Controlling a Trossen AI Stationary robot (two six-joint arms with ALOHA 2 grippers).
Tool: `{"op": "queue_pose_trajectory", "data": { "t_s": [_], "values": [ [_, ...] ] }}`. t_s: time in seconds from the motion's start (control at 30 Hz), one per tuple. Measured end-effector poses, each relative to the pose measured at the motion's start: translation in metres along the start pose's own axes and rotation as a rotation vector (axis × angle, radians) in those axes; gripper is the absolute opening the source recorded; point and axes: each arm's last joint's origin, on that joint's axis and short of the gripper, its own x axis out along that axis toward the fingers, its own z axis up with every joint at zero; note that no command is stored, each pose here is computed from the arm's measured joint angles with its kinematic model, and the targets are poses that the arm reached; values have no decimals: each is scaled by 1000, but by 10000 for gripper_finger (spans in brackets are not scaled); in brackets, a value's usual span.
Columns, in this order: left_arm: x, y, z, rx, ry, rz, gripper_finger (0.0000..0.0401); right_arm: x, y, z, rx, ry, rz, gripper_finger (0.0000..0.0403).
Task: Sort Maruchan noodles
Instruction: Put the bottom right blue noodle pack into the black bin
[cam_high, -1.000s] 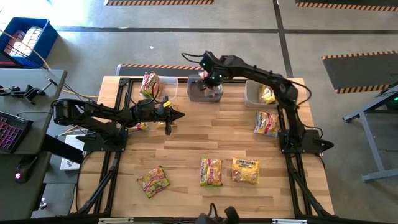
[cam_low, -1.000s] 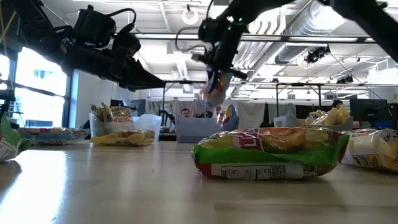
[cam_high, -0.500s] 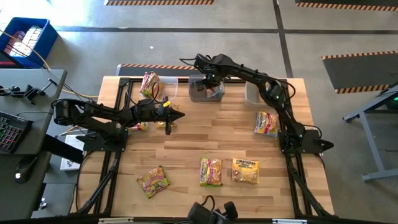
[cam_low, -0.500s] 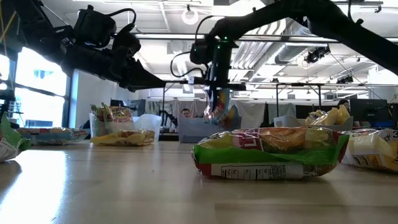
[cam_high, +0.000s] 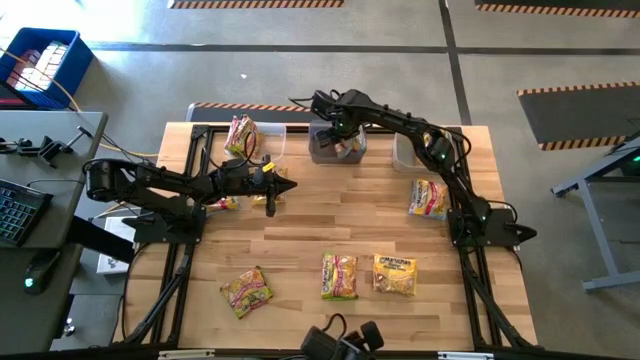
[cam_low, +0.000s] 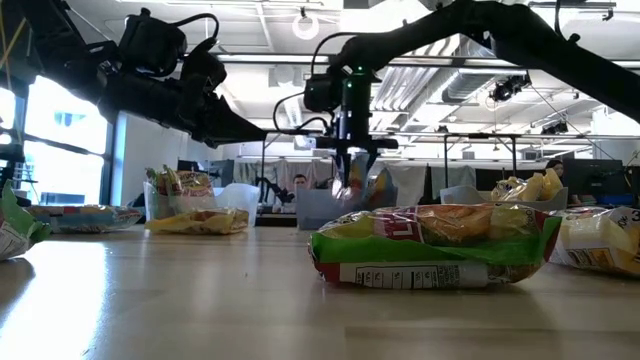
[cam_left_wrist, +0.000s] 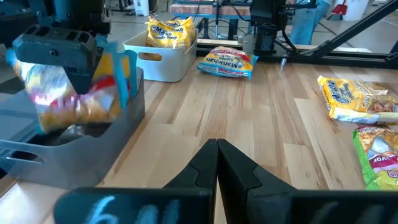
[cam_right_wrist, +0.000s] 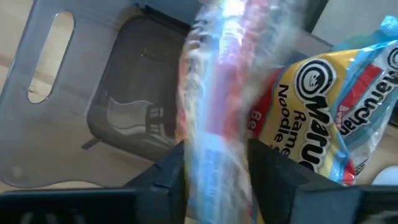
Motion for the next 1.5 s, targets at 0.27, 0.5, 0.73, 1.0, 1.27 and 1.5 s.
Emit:
{"op": "queue_pose_trajectory", "data": {
  "t_s": [0.27,0.5,0.73,1.0,1.27,1.5],
  "values": [
    [0,0,0,0,2,0,0,-3,0,-1,-9,-3,5,168],
    [0,0,0,0,4,-1,0,-2,1,3,-30,-25,41,141],
    [0,0,-1,0,7,-1,0,13,1,9,-44,2,99,100],
    [0,-1,-1,-1,11,-7,0,14,-3,11,-53,7,89,7],
    [0,-1,-1,-16,13,-7,0,2,-1,8,48,-1,28,2],
    [0,-1,-2,-36,20,-7,0,-6,-3,3,125,15,-44,0]
  ]
}}
